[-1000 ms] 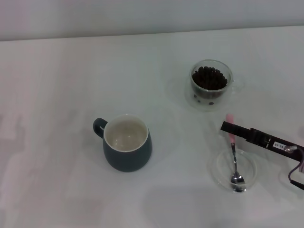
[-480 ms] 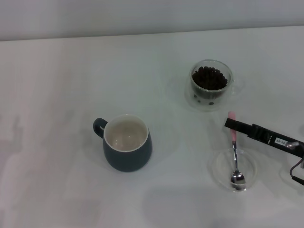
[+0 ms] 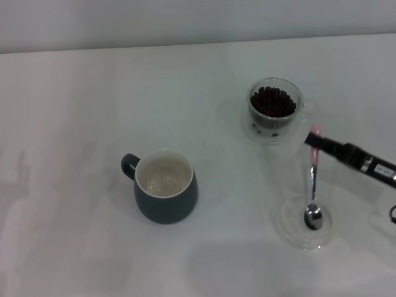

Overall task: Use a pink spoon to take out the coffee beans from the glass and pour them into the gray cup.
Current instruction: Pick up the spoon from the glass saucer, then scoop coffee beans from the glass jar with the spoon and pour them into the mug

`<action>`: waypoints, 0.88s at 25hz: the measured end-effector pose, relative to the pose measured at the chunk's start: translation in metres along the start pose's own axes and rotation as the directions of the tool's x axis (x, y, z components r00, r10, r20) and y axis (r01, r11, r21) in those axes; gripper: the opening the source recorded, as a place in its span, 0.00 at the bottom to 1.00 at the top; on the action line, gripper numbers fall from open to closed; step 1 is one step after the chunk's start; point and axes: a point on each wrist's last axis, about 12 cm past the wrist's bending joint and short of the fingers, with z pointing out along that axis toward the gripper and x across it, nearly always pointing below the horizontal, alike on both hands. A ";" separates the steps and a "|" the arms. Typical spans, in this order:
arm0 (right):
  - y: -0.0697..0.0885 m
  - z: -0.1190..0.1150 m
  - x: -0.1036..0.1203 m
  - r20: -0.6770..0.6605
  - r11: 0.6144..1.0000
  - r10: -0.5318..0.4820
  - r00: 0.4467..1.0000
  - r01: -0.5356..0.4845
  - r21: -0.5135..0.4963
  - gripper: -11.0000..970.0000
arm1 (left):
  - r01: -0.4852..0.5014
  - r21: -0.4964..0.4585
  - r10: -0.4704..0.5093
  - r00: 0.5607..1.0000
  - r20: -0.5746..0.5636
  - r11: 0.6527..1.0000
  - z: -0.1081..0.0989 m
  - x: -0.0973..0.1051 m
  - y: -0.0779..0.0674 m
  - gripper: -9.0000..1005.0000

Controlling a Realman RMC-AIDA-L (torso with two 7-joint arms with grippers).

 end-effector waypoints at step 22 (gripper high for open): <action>0.036 0.079 -0.069 0.259 0.955 -0.261 0.930 0.289 -0.074 0.16 | 0.017 0.031 -0.016 0.999 -0.040 0.999 -0.008 0.004 -0.008 0.45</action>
